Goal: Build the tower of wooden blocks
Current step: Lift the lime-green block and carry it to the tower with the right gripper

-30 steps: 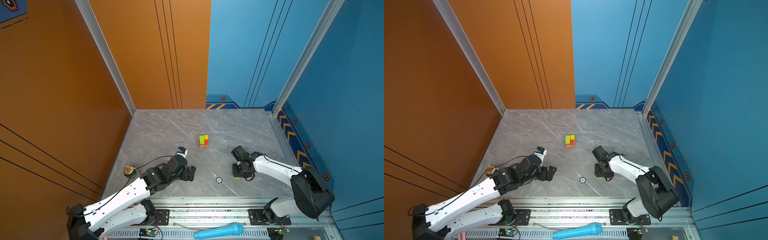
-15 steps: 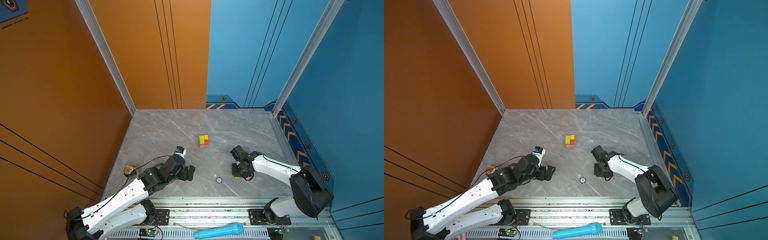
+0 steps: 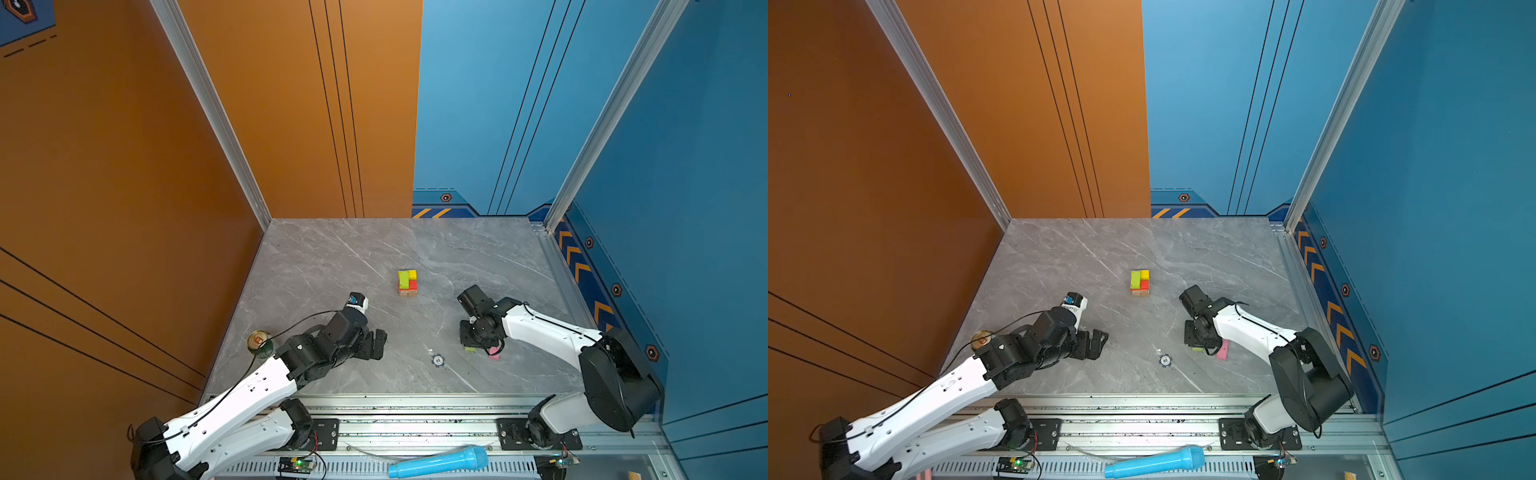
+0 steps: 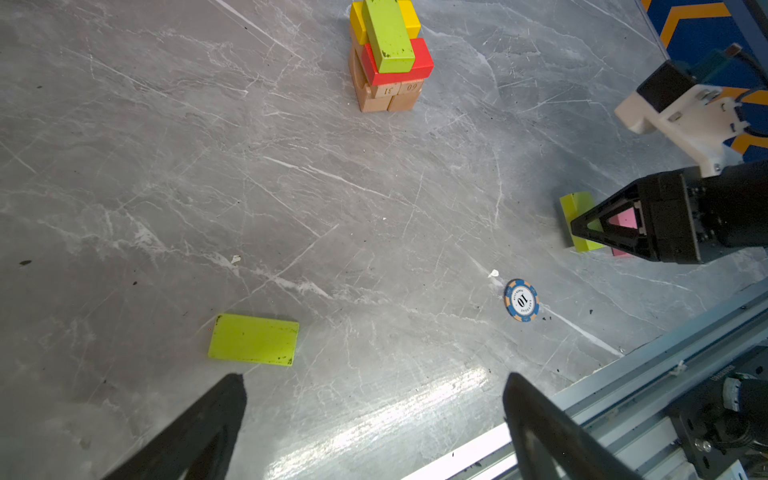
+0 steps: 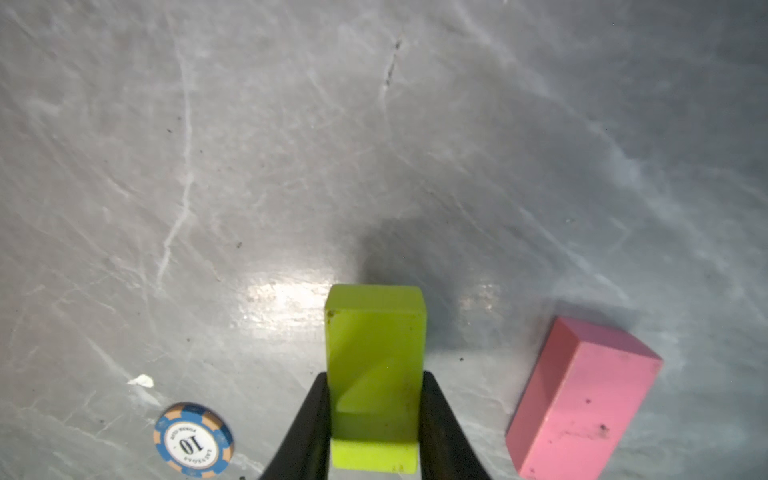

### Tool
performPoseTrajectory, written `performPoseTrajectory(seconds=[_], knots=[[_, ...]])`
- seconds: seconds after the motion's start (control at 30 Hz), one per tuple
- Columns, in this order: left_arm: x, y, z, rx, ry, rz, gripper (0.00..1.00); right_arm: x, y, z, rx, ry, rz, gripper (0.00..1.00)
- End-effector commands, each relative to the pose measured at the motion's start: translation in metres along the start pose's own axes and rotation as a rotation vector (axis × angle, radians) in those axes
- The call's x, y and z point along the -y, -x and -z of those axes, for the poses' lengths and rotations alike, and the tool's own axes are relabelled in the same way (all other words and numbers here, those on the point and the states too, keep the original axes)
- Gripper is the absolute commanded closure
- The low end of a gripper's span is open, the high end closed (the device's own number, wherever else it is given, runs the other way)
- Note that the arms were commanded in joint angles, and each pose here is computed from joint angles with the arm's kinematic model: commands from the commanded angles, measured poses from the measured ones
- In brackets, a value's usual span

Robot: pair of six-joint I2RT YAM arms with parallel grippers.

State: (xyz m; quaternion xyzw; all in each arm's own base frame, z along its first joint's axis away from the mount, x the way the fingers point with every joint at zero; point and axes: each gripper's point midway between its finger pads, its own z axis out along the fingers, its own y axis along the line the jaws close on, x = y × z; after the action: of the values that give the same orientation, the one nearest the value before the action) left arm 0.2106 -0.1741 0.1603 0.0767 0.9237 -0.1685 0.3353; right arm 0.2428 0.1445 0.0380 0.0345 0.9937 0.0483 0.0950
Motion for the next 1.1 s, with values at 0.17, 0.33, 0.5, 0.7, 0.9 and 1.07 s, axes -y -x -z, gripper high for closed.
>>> performPoseTrajectory(seconds=[0.17, 0.33, 0.5, 0.7, 0.9, 1.07], knots=[[-0.009, 0.007, 0.001, -0.011, 0.001, 0.017, 0.02, -0.032, 0.036, 0.023, 0.034, 0.029, 0.036, 0.76], [-0.013, 0.021, 0.002, -0.001, 0.003, 0.048, 0.02, -0.059, 0.065, 0.03, 0.042, 0.057, 0.071, 0.76], [-0.016, 0.035, -0.004, -0.003, 0.005, 0.087, 0.02, -0.086, 0.093, 0.03, 0.039, 0.085, 0.101, 0.76], [-0.02, 0.049, -0.016, -0.018, 0.001, 0.128, 0.02, -0.116, 0.123, 0.028, 0.032, 0.118, 0.135, 0.76], [-0.022, 0.061, -0.029, -0.025, -0.013, 0.163, 0.02, -0.136, 0.147, 0.029, 0.038, 0.141, 0.157, 0.76], [-0.023, 0.067, -0.037, -0.034, -0.024, 0.181, 0.02, -0.149, 0.163, 0.025, 0.032, 0.161, 0.164, 0.75]])
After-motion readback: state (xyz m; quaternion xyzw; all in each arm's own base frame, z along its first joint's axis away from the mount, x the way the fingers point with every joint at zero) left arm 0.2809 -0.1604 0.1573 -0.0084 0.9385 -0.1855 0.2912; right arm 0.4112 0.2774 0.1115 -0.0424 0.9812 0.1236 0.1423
